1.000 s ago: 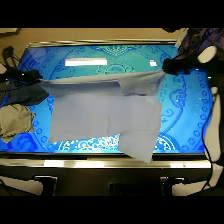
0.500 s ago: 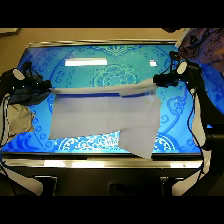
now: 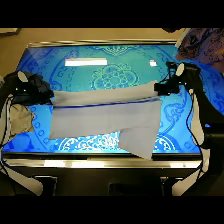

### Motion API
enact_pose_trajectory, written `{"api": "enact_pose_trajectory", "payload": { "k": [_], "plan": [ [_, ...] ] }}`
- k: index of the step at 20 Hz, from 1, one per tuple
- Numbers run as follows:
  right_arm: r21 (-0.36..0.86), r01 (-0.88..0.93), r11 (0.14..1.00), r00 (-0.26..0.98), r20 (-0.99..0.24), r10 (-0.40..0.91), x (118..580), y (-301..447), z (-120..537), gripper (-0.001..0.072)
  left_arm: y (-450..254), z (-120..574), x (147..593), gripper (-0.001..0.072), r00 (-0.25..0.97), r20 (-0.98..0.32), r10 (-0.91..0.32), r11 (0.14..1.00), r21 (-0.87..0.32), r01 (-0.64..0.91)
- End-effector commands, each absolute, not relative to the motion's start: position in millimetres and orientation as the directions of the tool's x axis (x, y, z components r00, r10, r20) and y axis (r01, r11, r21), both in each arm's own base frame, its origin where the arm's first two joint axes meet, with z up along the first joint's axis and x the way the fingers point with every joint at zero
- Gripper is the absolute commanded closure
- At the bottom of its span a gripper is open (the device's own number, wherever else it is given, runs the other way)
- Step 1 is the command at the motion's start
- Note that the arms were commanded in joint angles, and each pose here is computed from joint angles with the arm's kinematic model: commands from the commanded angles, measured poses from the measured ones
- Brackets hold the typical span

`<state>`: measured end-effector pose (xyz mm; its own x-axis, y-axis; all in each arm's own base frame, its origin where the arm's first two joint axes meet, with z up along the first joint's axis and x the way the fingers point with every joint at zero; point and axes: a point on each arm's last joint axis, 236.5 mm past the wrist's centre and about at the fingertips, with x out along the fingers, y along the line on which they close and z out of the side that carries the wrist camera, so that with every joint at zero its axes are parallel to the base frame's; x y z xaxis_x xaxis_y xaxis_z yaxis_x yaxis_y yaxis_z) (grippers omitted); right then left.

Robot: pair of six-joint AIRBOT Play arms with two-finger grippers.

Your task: Fold the clothes and pants, and hang the long-sleeved shirts on hangers.

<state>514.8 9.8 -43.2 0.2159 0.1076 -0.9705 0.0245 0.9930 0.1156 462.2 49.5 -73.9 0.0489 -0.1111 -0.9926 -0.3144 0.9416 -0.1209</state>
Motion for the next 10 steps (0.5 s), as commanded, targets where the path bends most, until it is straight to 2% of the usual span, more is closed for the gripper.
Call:
{"api": "enact_pose_trajectory", "payload": {
  "k": [1, 7, 8, 9, 10],
  "plan": [
    [0.117, 0.027, 0.993, 0.135, -0.985, 0.112, 500, 11, -58, 0.0683, 44, -89, 444, 0.0688, -0.032, -0.992, -0.124, 0.942, -0.108, -0.319],
    [0.137, 0.037, 0.99, 0.09, -0.987, 0.134, 495, 16, -76, 0.0681, 43, -106, 440, 0.0682, -0.067, -0.989, -0.13, 0.94, -0.102, -0.326],
    [0.146, 0.039, 0.989, 0.08, -0.987, 0.142, 494, 18, -79, 0.0671, 43, -108, 440, 0.064, -0.071, -0.989, -0.131, 0.94, -0.101, -0.327],
    [0.155, 0.041, 0.987, 0.068, -0.986, 0.152, 492, 21, -81, 0.0574, 43, -109, 440, 0.0597, -0.073, -0.989, -0.131, 0.94, -0.1, -0.327],
    [0.167, 0.044, 0.985, 0.055, -0.985, 0.165, 489, 23, -82, 0.0466, 43, -109, 440, 0.0466, -0.072, -0.989, -0.13, 0.94, -0.1, -0.327]
  ]
}}
